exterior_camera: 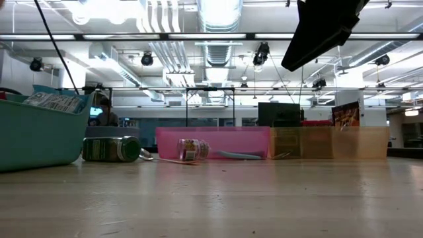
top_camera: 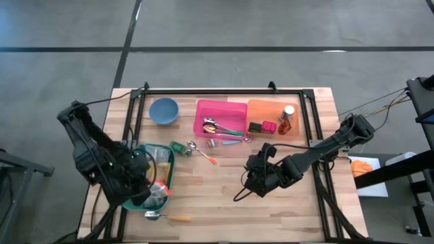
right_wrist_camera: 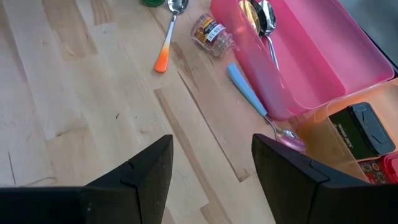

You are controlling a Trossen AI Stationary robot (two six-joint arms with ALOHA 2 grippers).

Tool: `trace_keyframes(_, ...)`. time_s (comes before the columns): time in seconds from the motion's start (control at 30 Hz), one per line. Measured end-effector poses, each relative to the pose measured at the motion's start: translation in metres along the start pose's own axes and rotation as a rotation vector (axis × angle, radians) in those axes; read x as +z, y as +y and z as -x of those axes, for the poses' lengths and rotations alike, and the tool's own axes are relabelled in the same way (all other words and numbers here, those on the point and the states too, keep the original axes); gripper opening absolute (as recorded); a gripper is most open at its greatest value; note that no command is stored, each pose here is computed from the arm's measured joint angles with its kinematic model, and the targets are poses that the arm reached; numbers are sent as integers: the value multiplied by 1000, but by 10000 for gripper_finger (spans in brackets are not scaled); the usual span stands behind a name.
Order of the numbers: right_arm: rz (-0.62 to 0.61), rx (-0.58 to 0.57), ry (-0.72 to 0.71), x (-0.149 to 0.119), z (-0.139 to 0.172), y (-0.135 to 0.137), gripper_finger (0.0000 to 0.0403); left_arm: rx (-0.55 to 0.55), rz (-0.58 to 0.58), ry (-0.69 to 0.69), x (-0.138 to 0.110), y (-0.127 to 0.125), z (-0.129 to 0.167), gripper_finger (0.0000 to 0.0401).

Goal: Pick & Place Food Item
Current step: Put the orange noodle pack into the green bin

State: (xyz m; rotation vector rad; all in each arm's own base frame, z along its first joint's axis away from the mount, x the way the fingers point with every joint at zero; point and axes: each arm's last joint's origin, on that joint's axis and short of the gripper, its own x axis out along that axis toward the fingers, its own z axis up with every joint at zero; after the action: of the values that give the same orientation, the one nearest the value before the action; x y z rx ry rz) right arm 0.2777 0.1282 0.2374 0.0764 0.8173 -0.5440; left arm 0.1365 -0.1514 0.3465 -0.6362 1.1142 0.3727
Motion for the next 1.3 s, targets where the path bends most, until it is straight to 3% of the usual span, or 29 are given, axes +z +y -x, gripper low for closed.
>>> trace_keyframes(0.47, -7, 8, -3, 0, -1, 1, 217, 99, 19, 179, -22, -23, -29, 0)
trace_keyframes(0.93, -7, 9, -4, 0, -1, 1, 217, 189, 15, 287, -36, -28, -63, 0)
trace_keyframes(1.3, -8, 11, -7, 0, -1, 1, 217, 159, -9, 328, -46, -25, -93, 0)
